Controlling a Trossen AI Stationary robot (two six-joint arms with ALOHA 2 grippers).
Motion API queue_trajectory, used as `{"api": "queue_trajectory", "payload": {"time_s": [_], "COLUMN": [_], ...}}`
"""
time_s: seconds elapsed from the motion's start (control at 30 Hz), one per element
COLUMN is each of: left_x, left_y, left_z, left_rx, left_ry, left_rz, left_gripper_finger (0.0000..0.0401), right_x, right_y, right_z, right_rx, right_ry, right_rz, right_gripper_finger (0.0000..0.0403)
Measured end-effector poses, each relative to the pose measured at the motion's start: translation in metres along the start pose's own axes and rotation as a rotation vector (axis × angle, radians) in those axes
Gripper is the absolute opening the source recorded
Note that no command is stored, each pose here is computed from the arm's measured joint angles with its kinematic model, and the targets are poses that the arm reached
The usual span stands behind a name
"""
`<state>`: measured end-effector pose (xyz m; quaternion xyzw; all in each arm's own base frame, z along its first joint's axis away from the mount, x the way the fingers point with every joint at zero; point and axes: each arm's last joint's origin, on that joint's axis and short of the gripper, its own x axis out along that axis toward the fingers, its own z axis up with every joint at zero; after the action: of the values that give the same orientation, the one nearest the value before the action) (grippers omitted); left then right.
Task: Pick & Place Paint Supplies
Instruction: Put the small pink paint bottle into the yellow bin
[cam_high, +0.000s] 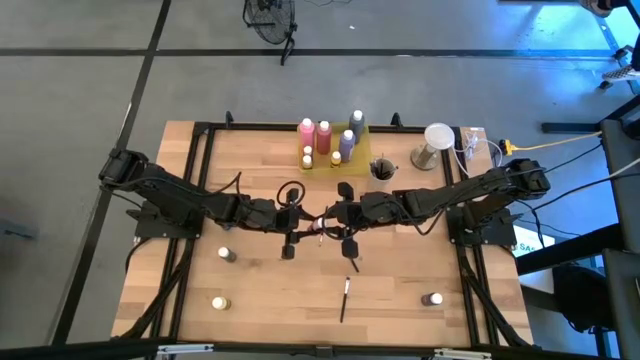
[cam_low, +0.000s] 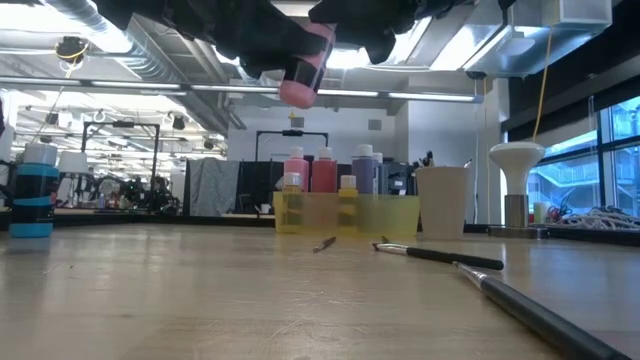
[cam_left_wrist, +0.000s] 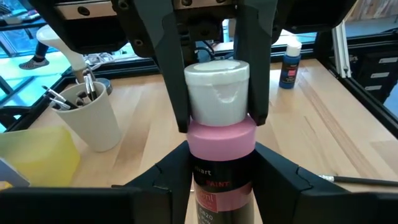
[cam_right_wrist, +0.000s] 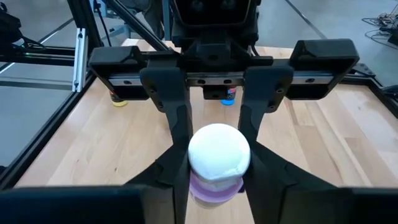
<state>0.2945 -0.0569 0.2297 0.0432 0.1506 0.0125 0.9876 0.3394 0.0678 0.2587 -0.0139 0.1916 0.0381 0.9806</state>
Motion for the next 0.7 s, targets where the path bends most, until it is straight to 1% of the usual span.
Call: {"api": "queue_trajectory", "payload": {"time_s": [0.13,0.2,0.37,0.53,0.63,0.7], "left_x": [0.0,0.0,0.0,0.0,0.0,-0.001], "left_y": [0.0,0.0,0.001,0.002,0.003,0.004], "left_z": [0.0,0.002,0.002,0.0,-0.002,-0.006], "left_rx": [0.002,-0.007,-0.005,0.035,0.043,0.054], "left_ry": [-0.002,-0.016,-0.011,0.003,0.031,0.067], "left_rz": [0.004,0.018,0.034,0.087,0.12,0.147], "left_gripper_finger": [0.017,0.0189,0.0226,0.0235,0.0233,0.0232], "right_x": [0.0,0.0,-0.001,-0.012,-0.026,-0.039], "right_y": [0.0,0.0,-0.002,-0.004,-0.006,-0.01], "right_z": [0.0,-0.003,-0.009,-0.006,-0.004,-0.002], "right_rx": [0.0,0.001,0.032,0.065,0.091,0.119], "right_ry": [0.004,0.033,0.088,0.11,0.134,0.157], "right_rz": [0.0,-0.002,-0.062,-0.141,-0.229,-0.31], "right_gripper_finger": [0.0117,0.0117,0.0117,0.0117,0.0117,0.0117]}}
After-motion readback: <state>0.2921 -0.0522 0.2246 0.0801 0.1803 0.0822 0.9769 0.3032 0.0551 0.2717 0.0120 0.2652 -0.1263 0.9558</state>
